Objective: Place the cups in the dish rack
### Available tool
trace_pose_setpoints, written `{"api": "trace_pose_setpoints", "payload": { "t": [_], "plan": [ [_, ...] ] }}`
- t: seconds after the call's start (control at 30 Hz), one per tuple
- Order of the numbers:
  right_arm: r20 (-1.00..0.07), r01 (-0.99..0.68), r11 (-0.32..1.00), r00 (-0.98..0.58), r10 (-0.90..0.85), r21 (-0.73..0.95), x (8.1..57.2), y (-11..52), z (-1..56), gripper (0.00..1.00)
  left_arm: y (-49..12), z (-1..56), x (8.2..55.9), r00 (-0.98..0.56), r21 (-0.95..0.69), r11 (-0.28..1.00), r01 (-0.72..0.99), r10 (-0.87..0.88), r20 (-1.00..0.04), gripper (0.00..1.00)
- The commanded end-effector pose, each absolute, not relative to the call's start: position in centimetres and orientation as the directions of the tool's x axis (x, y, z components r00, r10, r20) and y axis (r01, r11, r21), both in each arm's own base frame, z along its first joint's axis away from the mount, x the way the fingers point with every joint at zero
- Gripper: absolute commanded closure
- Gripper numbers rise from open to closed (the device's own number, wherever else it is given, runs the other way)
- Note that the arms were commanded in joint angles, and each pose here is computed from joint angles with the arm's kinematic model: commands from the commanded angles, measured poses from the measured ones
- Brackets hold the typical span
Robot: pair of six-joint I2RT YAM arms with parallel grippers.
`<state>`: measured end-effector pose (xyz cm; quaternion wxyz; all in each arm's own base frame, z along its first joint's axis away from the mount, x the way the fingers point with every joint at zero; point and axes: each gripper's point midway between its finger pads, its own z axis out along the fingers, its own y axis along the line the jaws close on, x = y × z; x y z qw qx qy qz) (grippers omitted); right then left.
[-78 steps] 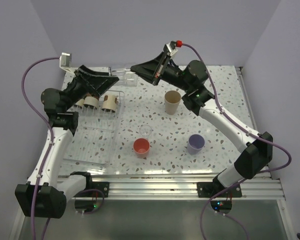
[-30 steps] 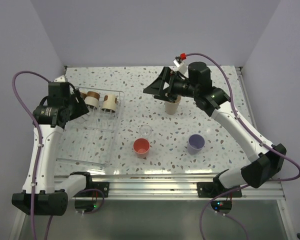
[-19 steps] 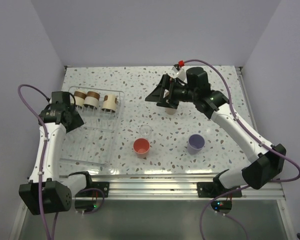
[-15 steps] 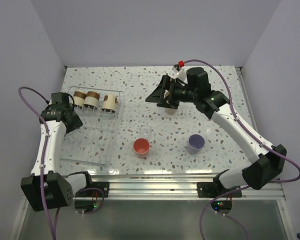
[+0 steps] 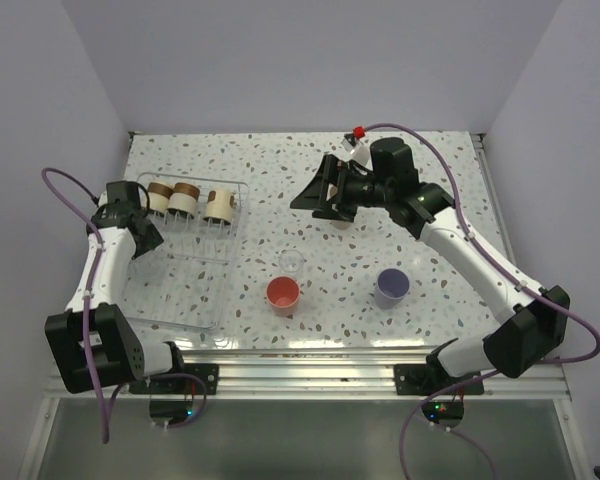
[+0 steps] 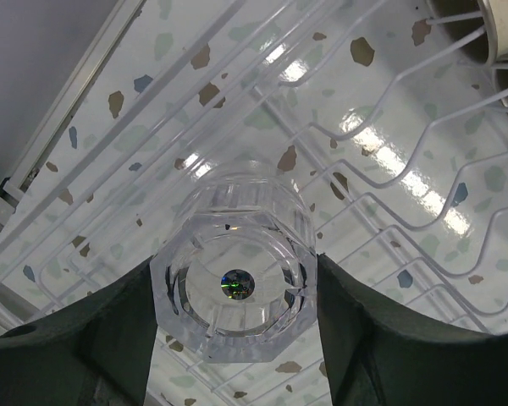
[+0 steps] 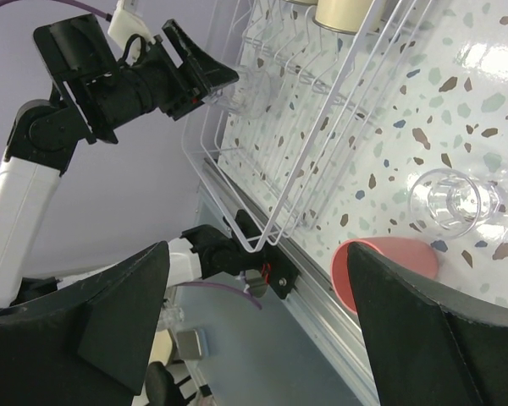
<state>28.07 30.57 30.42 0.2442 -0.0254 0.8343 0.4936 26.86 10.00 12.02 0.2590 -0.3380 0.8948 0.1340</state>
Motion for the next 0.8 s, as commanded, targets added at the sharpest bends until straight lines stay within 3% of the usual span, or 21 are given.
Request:
{"api": "trace_pose_setpoints", "payload": {
  "t": [0.0,0.43,0.63,0.77],
  "plan": [
    [-0.446,-0.31,0.49,-0.875,0.188,0.815,28.0,30.7,30.7,0.12,12.2,13.5,28.7,-0.57,0.072,0.699,-0.712,-0.515,-0.64,1.0],
    [-0.438,-0.299,0.504,-0.881,0.182,0.811,27.9,30.5,29.6,0.12,14.2,11.8,29.5,-0.521,0.054,0.665,-0.745,-0.529,-0.669,0.98],
    [-0.436,-0.297,0.507,-0.882,0.181,0.81,27.9,30.5,29.4,0.12,14.8,11.2,29.5,-0.516,0.061,0.653,-0.755,-0.534,-0.67,0.75],
    [-0.437,-0.296,0.512,-0.882,0.179,0.807,27.9,30.4,29.1,0.12,15.0,11.5,29.6,-0.513,0.063,0.651,-0.756,-0.53,-0.675,0.45]
  ]
}}
